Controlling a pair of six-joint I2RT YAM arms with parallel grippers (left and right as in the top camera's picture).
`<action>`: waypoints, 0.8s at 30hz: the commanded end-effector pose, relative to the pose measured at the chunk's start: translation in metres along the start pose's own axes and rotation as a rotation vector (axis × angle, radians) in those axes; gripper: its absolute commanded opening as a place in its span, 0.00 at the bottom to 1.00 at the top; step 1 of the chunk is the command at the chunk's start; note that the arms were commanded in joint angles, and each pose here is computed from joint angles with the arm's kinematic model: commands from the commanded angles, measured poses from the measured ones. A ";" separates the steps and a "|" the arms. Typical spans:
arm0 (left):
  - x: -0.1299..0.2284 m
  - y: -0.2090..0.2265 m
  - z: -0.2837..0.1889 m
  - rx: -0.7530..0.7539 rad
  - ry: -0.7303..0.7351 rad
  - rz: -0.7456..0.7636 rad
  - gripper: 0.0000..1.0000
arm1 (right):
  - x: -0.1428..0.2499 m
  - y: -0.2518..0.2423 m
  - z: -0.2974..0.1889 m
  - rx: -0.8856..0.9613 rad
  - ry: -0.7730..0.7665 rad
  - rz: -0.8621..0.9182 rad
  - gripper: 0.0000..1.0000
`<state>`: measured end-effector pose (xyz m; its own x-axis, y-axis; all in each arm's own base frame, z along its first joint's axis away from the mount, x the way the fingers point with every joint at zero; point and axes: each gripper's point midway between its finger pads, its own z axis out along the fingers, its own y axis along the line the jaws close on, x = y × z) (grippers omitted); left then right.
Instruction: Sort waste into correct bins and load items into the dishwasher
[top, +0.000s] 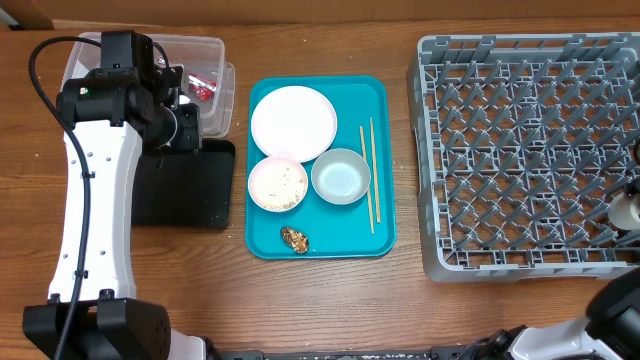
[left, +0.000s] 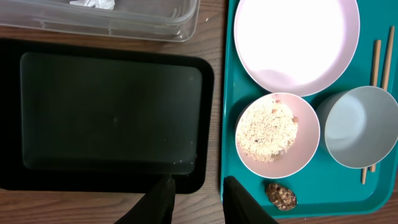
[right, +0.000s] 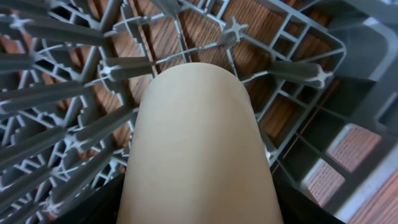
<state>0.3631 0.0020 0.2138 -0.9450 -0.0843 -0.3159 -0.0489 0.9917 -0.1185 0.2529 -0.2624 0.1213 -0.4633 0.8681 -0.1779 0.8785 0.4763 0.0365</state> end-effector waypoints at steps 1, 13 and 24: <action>-0.004 -0.003 -0.006 0.010 -0.020 -0.009 0.30 | -0.009 0.001 0.000 0.004 -0.018 0.006 0.51; -0.004 -0.003 -0.006 0.009 -0.020 -0.009 0.32 | -0.004 0.014 0.003 -0.070 0.016 0.006 0.90; -0.004 -0.003 -0.006 0.009 -0.021 -0.009 0.36 | -0.005 0.044 -0.044 -0.237 -0.057 -0.022 0.87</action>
<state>0.3630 0.0021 0.2137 -0.9451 -0.0844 -0.3156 -0.0491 0.9918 -0.1181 0.2699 -0.2439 0.1192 -0.4733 0.8721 -0.1241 0.8566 0.4885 0.1659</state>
